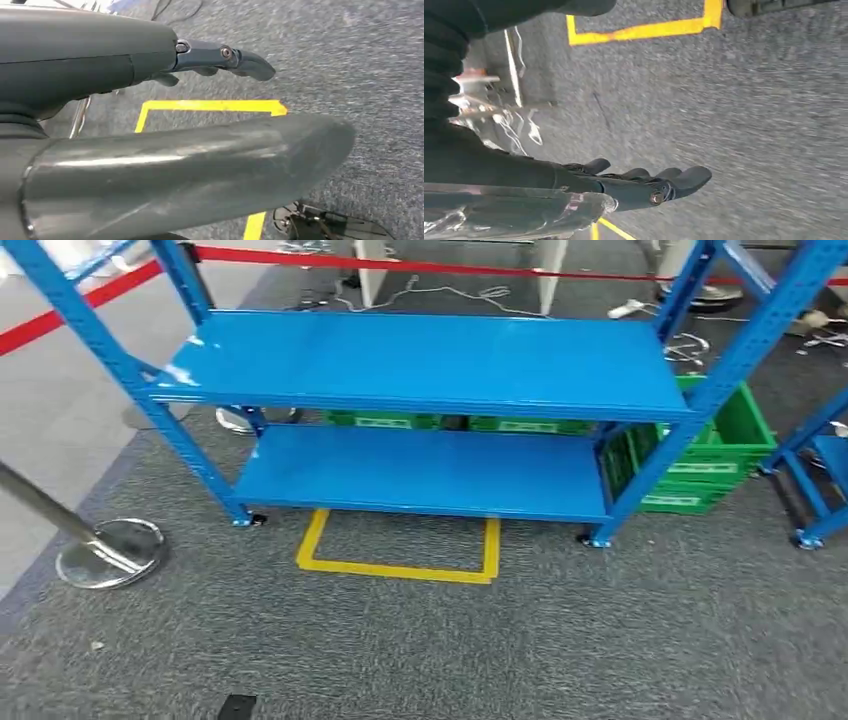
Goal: Take the parts from the cabinet and place them on the table.
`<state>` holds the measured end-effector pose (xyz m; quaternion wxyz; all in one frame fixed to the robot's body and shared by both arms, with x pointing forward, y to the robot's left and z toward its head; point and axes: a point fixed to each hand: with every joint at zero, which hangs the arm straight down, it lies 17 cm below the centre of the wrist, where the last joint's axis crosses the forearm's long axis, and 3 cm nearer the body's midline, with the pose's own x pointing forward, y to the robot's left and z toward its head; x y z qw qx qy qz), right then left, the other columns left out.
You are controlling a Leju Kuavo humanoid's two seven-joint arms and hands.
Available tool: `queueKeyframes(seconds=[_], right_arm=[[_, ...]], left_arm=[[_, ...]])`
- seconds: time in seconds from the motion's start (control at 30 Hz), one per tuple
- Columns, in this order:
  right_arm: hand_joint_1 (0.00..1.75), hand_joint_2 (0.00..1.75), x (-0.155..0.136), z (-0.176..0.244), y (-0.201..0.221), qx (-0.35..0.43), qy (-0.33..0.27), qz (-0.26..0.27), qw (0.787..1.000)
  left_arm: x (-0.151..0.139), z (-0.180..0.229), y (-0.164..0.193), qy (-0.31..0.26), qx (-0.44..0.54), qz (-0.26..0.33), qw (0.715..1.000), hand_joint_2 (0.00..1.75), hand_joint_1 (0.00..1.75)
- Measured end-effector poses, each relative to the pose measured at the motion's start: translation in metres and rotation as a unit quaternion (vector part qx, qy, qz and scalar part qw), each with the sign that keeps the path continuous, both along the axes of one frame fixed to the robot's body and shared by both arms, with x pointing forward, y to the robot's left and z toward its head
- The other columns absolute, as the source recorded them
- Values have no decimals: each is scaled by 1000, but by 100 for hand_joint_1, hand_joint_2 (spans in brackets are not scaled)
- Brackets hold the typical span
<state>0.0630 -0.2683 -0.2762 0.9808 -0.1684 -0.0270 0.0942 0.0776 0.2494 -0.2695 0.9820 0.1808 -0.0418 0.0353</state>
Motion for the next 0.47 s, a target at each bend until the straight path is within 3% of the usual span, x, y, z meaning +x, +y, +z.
queueKeyframes(seconds=[0.47], right_arm=[[0, 175, 3, 0, -1, -1, -2, 0, 1000]], left_arm=[[-3, 0, 1, 2, 1, -1, 1000, 0, 0]])
